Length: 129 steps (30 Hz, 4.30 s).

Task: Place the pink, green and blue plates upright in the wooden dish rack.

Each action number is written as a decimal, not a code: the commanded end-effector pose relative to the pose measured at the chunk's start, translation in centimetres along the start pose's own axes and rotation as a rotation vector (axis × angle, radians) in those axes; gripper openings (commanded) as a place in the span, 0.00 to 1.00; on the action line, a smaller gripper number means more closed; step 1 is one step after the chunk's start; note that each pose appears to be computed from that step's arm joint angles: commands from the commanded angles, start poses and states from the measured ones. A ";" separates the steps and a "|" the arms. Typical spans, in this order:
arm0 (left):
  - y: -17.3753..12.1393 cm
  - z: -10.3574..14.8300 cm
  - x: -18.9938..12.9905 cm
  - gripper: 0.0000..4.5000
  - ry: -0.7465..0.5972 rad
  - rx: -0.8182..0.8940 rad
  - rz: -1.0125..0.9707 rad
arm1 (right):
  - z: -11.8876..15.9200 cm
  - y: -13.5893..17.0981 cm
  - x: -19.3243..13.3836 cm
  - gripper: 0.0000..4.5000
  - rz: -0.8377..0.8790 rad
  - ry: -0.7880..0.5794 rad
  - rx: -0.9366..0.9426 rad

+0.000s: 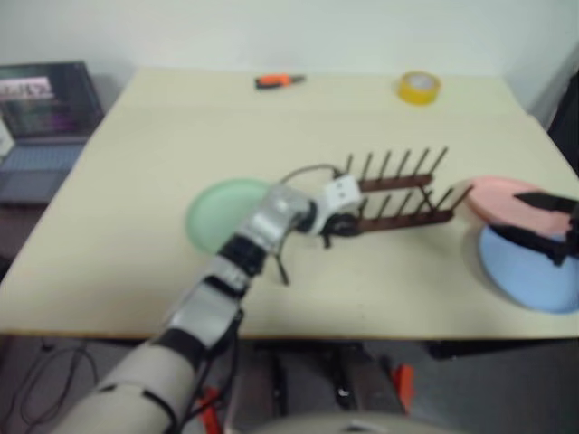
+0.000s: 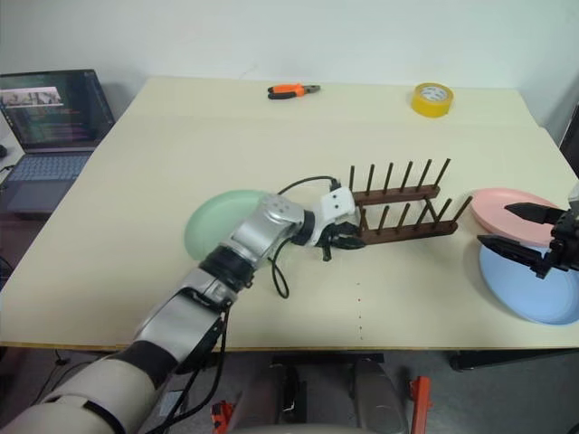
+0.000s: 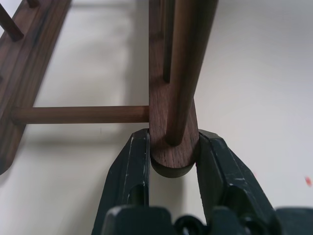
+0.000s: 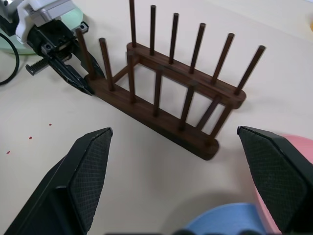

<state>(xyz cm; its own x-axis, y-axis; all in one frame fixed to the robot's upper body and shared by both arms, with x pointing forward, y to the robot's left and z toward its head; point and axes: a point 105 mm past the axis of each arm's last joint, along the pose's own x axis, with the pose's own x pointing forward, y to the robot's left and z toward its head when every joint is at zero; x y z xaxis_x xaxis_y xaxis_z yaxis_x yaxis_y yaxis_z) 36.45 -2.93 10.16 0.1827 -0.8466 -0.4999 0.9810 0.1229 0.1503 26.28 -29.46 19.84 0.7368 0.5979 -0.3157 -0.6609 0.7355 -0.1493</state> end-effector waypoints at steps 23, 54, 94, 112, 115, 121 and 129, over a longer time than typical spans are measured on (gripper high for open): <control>-0.8 0.6 -0.4 0.23 -0.013 0.097 -0.022 | 1.4 -0.3 -0.3 1.00 -0.002 -0.021 -0.052; -2.0 1.0 -9.9 0.92 0.057 0.200 0.026 | -0.4 2.4 0.8 1.00 0.097 0.016 0.016; -4.1 -0.3 1.7 0.00 0.006 -0.115 0.178 | -9.5 1.1 10.1 0.02 -0.254 0.237 0.024; -0.1 -0.5 1.4 0.00 0.009 -0.095 0.416 | -8.9 0.7 12.6 0.02 -0.295 0.162 -0.037; 0.0 -0.5 1.5 0.00 0.004 -0.099 0.418 | -8.2 0.2 13.0 0.02 -0.320 0.133 -0.060; 0.6 -0.5 1.5 0.00 0.004 -0.097 0.454 | -7.7 -0.2 13.7 0.02 -0.342 0.108 -0.077; 2.0 -0.3 1.4 0.00 -0.004 -0.082 0.520 | -7.2 -0.1 14.7 0.02 -0.352 0.070 -0.103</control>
<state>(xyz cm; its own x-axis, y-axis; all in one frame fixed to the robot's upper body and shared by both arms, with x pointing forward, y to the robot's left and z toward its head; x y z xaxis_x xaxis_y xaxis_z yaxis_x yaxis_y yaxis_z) 38.03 -3.63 8.22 0.6188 -0.6671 -0.4148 0.7842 0.5554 0.2766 35.67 -23.53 7.72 0.9038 0.2784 -0.3251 -0.3842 0.8625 -0.3295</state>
